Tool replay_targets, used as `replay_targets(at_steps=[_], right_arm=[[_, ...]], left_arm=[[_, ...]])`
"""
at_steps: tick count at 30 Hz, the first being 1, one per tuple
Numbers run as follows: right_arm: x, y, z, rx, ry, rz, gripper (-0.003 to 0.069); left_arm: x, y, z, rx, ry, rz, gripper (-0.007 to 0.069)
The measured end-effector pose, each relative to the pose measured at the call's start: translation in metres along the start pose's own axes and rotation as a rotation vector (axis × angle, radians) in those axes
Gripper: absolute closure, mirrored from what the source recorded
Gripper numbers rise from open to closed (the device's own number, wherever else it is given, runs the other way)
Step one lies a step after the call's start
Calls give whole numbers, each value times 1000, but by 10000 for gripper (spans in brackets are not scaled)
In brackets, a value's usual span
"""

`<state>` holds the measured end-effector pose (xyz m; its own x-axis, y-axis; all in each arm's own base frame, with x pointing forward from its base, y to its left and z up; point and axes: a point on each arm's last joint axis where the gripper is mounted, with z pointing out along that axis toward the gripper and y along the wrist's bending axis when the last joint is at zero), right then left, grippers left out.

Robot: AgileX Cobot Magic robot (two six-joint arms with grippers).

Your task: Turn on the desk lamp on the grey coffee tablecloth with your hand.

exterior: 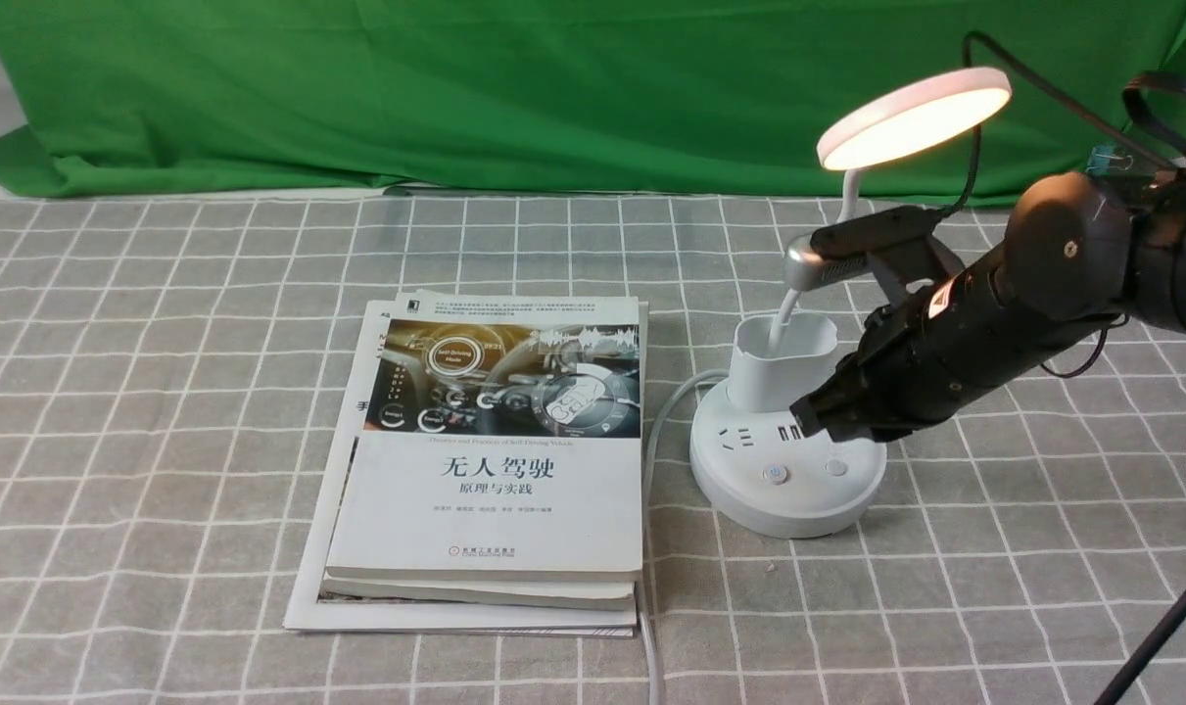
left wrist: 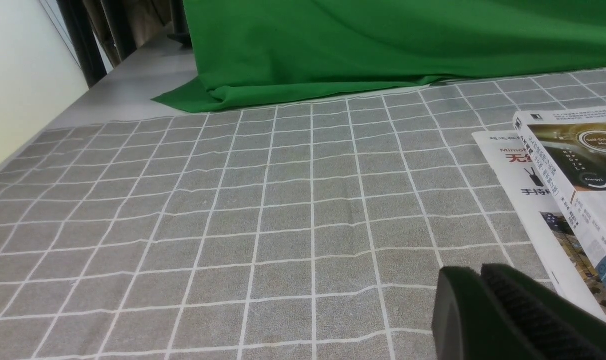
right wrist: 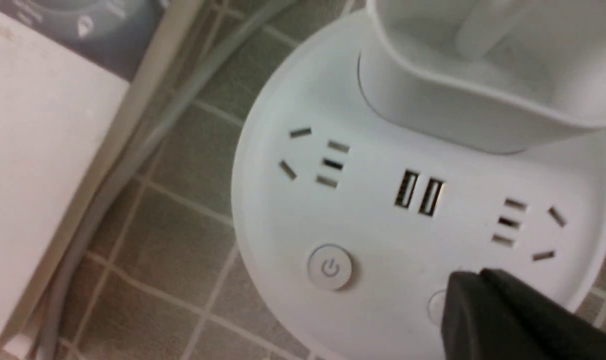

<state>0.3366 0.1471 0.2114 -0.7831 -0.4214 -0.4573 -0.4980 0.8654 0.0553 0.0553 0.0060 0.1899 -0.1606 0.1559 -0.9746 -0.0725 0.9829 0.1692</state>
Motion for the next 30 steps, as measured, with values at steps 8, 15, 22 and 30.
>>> replay_targets(at_steps=[8,15,22,30], right_arm=[[6,2,-4,-17,61,-2,625],[32,11,-57,-9,-18,-1,625],[89,23,-124,15,-209,16,625],[159,33,-157,26,-387,52,611]], left_arm=[[0,0,0,0,0,0,606],[0,0,0,0,0,0,606],[0,0,0,0,0,0,606],[0,0,0,0,0,0,606]])
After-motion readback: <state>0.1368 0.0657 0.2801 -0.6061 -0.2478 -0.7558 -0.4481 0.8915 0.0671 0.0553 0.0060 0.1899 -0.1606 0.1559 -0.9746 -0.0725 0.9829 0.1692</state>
